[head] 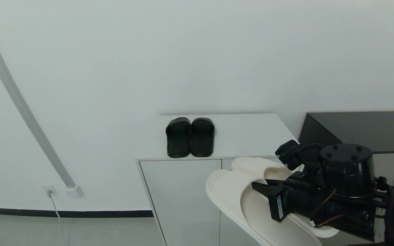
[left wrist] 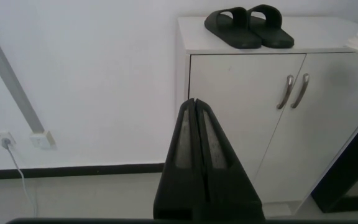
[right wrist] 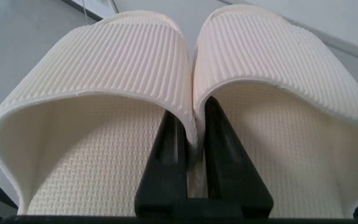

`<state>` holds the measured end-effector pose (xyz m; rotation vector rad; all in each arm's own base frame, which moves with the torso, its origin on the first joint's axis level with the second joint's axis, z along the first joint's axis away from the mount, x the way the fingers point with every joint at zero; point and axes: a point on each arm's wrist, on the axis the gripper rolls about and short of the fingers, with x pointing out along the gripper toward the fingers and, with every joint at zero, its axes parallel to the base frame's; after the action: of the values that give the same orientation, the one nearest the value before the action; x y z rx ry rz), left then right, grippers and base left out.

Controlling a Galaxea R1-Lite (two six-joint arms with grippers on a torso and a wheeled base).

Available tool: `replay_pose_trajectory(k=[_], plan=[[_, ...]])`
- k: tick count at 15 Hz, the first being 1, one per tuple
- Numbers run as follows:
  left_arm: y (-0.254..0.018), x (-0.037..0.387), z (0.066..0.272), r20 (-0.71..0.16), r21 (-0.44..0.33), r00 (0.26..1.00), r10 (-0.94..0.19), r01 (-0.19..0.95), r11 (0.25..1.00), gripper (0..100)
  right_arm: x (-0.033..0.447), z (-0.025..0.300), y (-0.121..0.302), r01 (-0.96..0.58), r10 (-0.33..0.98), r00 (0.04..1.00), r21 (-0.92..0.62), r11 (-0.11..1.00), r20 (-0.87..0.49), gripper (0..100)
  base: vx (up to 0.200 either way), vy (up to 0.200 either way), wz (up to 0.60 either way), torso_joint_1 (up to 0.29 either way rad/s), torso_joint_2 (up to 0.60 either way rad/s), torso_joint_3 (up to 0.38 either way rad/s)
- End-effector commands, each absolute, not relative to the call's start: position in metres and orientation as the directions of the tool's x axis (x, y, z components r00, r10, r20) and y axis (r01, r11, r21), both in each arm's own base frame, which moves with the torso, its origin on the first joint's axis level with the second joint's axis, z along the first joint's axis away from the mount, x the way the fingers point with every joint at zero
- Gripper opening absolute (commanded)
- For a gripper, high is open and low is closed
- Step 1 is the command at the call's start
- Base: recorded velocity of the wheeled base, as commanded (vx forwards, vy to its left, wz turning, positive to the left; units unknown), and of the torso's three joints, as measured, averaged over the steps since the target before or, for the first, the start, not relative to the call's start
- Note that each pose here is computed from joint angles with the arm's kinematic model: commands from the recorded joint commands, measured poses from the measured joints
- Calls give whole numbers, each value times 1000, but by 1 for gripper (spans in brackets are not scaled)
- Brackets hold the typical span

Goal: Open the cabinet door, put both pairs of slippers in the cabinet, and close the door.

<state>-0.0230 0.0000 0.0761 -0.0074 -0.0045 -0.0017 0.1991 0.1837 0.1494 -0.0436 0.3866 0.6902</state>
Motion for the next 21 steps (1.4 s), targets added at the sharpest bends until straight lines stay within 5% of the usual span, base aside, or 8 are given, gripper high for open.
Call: replay_pose_trajectory(k=[1, 2, 21], plan=[[0, -23, 76, 3, -8, 1000, -12, 12, 1000, 0, 198, 148, 183, -628, 611, 702, 86, 774, -365, 0, 0, 0, 0, -173, 373, 212], [0, -23, 76, 2, -8, 1000, -14, 14, 1000, 100, 198, 149, 183, -630, 612, 702, 84, 772, -364, 0, 0, 0, 0, -178, 408, 212], [0, -23, 76, 3, -12, 1000, -12, 12, 1000, 100, 196, 143, 183, -637, 614, 700, 69, 767, -364, 0, 0, 0, 0, -198, 510, 313]])
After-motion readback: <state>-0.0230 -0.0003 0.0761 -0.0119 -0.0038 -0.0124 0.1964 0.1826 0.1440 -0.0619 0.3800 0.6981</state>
